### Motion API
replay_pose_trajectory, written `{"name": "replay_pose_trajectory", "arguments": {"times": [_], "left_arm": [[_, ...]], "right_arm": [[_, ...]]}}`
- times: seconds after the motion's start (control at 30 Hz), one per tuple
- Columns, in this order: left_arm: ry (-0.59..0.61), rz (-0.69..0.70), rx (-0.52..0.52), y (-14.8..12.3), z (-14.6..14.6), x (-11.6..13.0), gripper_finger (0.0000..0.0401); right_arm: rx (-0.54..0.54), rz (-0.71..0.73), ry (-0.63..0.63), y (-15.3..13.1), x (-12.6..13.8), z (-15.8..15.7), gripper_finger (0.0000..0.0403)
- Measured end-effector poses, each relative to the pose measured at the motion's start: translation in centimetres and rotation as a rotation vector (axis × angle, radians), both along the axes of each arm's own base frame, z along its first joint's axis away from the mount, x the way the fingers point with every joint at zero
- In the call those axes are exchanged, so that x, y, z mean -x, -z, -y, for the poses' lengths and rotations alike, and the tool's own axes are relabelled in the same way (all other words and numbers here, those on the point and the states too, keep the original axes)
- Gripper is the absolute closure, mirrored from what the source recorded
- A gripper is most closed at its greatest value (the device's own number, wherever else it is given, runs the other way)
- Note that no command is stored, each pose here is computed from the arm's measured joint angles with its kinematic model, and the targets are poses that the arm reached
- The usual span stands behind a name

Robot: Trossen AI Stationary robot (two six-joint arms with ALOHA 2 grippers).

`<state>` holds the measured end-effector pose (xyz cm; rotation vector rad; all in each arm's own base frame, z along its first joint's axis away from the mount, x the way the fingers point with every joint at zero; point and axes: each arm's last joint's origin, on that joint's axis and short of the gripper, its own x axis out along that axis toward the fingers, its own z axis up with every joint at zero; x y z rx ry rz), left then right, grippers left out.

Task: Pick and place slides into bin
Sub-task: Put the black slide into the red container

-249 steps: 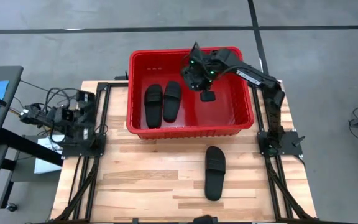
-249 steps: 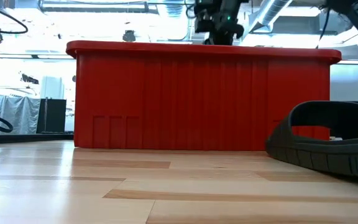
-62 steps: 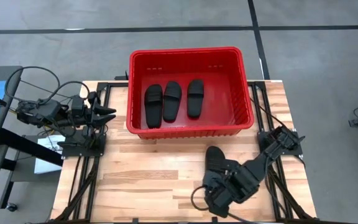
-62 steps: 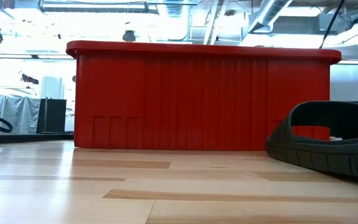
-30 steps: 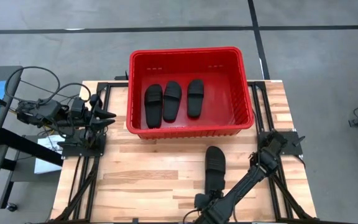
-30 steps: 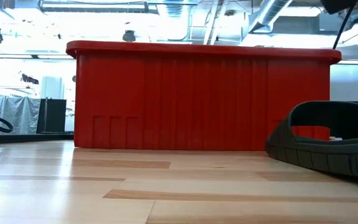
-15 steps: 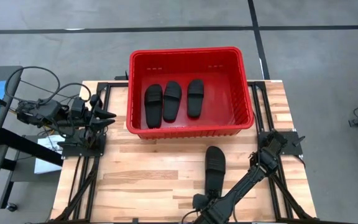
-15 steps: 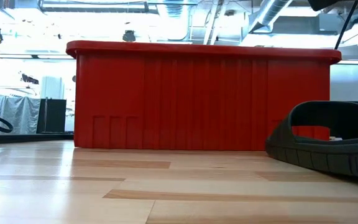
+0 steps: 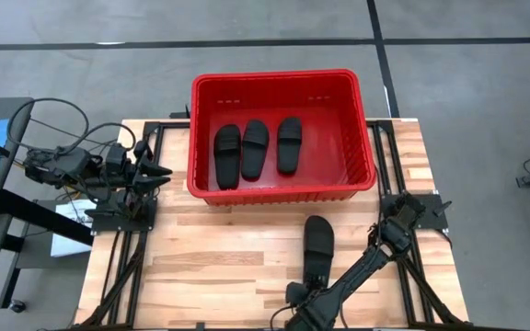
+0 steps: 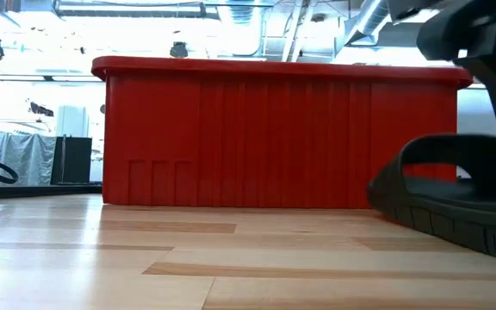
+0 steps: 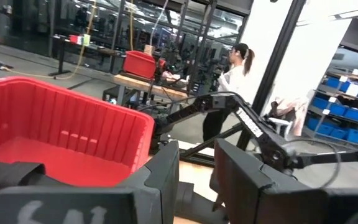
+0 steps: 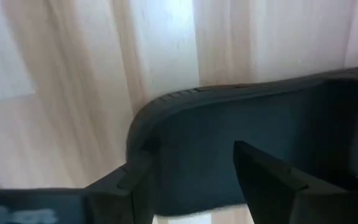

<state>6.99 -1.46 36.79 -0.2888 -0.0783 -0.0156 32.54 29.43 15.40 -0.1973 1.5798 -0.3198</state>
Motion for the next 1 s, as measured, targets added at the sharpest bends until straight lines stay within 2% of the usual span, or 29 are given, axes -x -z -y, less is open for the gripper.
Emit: {"name": "replay_pose_trajectory", "arguments": {"times": [0.2,0.37,0.47,0.57,0.6,0.8,1.0], "left_arm": [[0.018,0.001,0.015,0.0,0.0,0.0,0.0308],[0.018,0.001,0.015,0.0,0.0,0.0,0.0308],[0.018,0.001,0.015,0.0,0.0,0.0,0.0308],[0.019,0.001,0.015,0.0,0.0,0.0,0.0308],[0.024,0.001,0.015,0.0,0.1,0.0,0.0308],[0.063,-0.008,0.009,0.1,0.2,0.0,0.0308],[0.067,-0.033,0.026,0.3,0.2,0.0,0.0308]], "right_arm": [[-0.021,0.007,-0.024,2.0,-0.1,0.9,0.0210],[-0.026,0.017,0.019,3.0,-0.3,1.6,0.0238],[-0.066,0.008,0.031,3.2,-0.6,1.8,0.0283],[-0.117,-0.001,0.050,3.2,-0.9,1.9,0.0368],[-0.133,-0.008,0.058,3.2,-1.0,1.8,0.0383],[-0.200,-0.056,0.077,3.2,-0.9,1.6,0.0400],[-0.257,-0.054,0.087,1.4,-1.0,1.7,0.0403]]}}
